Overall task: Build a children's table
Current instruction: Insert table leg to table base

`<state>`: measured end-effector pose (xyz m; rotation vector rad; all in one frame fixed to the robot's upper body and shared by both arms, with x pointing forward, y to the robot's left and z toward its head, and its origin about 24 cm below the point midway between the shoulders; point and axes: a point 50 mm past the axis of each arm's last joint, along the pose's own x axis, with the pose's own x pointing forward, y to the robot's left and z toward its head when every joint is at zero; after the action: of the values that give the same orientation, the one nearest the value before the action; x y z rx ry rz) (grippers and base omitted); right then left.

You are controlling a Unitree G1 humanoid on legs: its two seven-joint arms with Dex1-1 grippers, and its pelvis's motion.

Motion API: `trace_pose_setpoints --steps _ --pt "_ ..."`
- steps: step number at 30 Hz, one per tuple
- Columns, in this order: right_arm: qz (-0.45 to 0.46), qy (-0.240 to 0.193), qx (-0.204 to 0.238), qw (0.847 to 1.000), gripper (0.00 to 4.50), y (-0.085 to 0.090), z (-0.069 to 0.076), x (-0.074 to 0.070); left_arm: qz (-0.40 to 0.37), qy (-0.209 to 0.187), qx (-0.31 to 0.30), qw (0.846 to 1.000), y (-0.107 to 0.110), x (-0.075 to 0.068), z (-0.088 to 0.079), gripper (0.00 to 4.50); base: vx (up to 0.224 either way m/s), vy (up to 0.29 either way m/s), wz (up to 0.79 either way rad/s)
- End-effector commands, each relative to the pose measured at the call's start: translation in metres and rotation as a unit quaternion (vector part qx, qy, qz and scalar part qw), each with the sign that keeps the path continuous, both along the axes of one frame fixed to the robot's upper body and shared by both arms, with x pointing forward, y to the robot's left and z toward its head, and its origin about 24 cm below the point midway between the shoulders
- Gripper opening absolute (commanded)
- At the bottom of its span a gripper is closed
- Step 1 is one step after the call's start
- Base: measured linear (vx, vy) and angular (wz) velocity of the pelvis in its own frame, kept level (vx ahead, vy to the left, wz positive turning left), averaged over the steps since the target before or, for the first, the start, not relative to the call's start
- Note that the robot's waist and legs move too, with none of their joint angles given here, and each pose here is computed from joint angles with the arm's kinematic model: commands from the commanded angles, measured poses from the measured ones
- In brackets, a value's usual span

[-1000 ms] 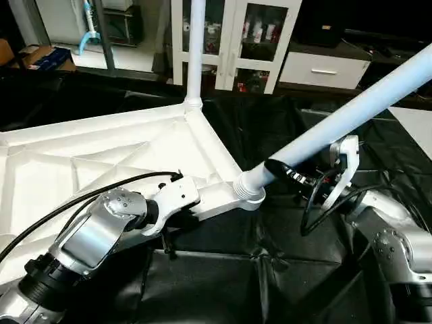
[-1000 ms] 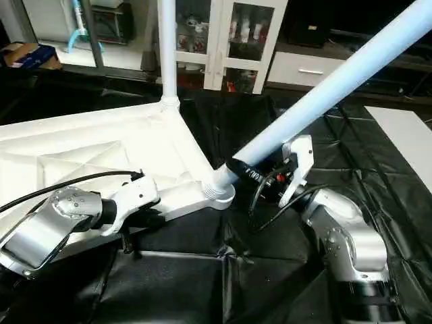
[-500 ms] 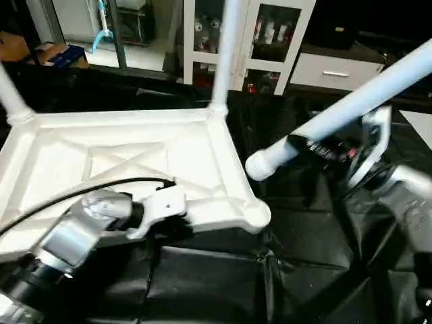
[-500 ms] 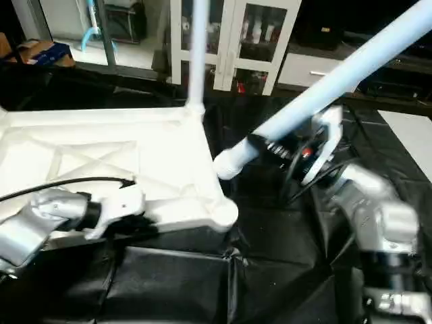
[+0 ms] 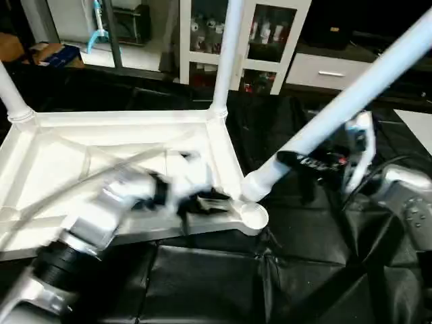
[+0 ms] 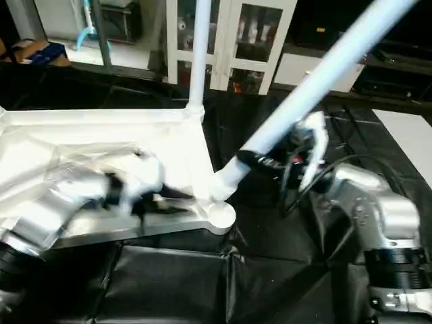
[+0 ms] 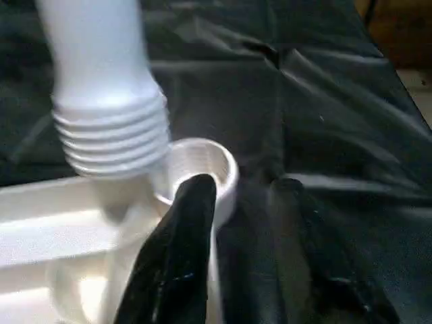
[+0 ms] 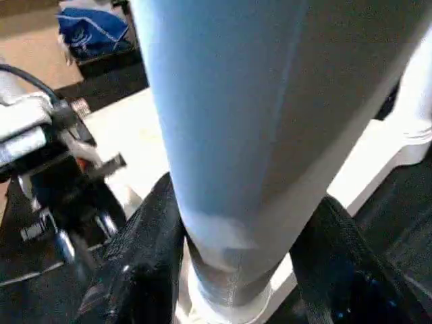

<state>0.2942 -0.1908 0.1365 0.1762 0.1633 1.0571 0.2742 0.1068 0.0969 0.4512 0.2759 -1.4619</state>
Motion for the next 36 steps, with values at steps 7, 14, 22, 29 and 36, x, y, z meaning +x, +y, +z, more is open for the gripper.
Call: trace_pose_setpoints --steps 7,14,22,29,36 --pt "0.029 0.006 -0.013 0.999 1.78 -0.001 0.004 -0.011 0.009 -0.008 0.021 1.000 0.002 0.002 -0.002 2.31 0.000 0.000 0.00" --pt "0.048 0.009 -0.080 0.996 1.78 -0.007 -0.003 -0.016 0.033 -0.027 0.050 0.998 0.000 0.007 -0.016 2.51 0.000 0.000 0.00" --pt "0.031 -0.005 -0.100 0.994 1.78 -0.008 -0.004 -0.013 0.030 -0.008 0.057 0.998 -0.009 0.002 -0.031 2.51 0.000 0.000 0.00" --pt "0.038 -0.007 -0.107 0.994 1.77 -0.004 -0.007 -0.015 0.048 -0.016 0.107 0.993 -0.004 0.008 -0.048 2.34 0.000 0.000 0.00" --pt "0.042 -0.008 -0.112 0.993 1.77 -0.003 -0.010 -0.016 0.054 -0.014 0.106 0.993 -0.005 0.009 -0.050 1.78 0.000 0.000 0.00"
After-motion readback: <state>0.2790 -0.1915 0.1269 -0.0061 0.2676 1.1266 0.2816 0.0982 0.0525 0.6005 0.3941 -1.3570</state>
